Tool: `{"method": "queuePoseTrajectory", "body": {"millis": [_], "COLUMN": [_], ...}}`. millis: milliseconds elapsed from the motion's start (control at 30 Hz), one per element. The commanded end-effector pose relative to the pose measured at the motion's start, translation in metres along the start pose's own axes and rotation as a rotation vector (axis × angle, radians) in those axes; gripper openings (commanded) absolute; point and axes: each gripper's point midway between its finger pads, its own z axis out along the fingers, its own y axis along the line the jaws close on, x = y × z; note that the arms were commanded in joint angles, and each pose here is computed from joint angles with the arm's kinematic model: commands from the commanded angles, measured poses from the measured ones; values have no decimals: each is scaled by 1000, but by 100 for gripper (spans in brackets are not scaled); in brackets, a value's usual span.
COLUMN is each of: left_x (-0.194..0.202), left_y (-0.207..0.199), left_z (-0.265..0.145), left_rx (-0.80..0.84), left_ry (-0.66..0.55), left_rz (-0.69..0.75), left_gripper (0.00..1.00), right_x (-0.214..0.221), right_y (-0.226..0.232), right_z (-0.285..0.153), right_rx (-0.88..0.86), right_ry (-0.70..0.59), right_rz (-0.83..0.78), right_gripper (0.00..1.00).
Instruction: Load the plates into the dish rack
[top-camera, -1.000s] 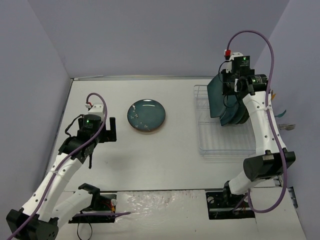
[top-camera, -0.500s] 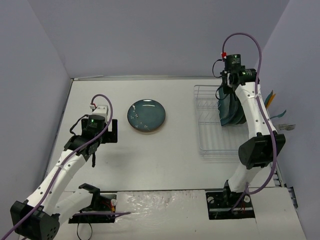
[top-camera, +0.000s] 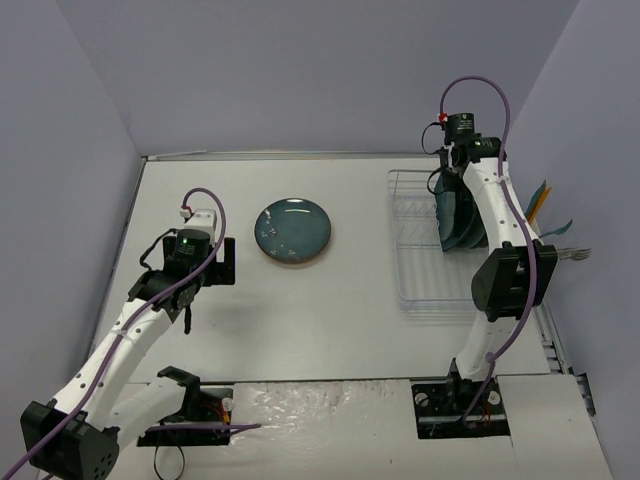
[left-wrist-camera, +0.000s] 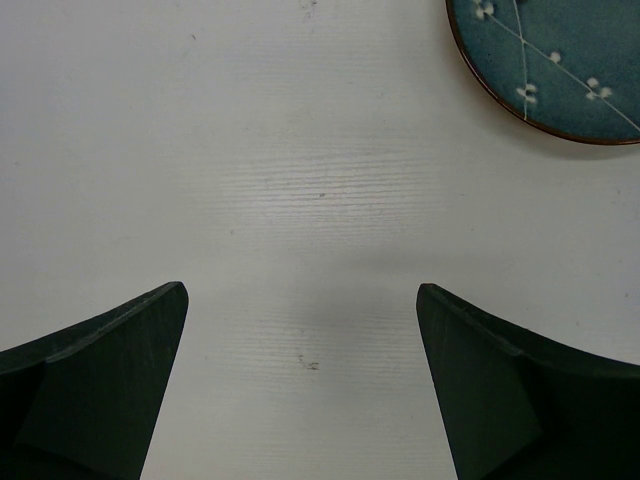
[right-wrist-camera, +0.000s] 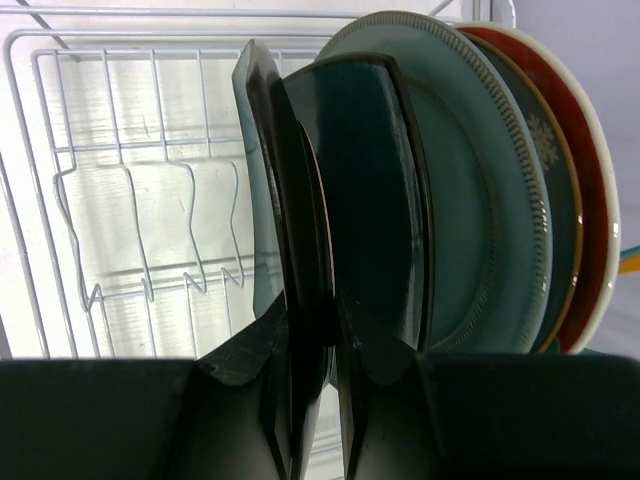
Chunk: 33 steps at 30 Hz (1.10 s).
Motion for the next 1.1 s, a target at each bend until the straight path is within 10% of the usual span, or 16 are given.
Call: {"method": "queuePoseTrajectory", "body": {"millis": [0,367,633,1067], "left_x": [-27,-26,-24,-37], "left_y": [3,3,-3,-40], "left_z": [-4,-3,-2,3], "left_rx": [-11,-10,20,170], "left_ry": [-85,-80,-71,-38], "left_rz": [-8,-8,-25,-171], "left_gripper": [97,97,97,97], "right_x": [-27,3,5,-36], "right_y": [-3,11,13,3], "right_z": [-5,19,14,-86], "right_rx": [-31,-71,-89,-186], "right_ry": [-115,-20,-22,-279], "right_rz": [30,8,26,96], "right_gripper": [0,2,48,78]}}
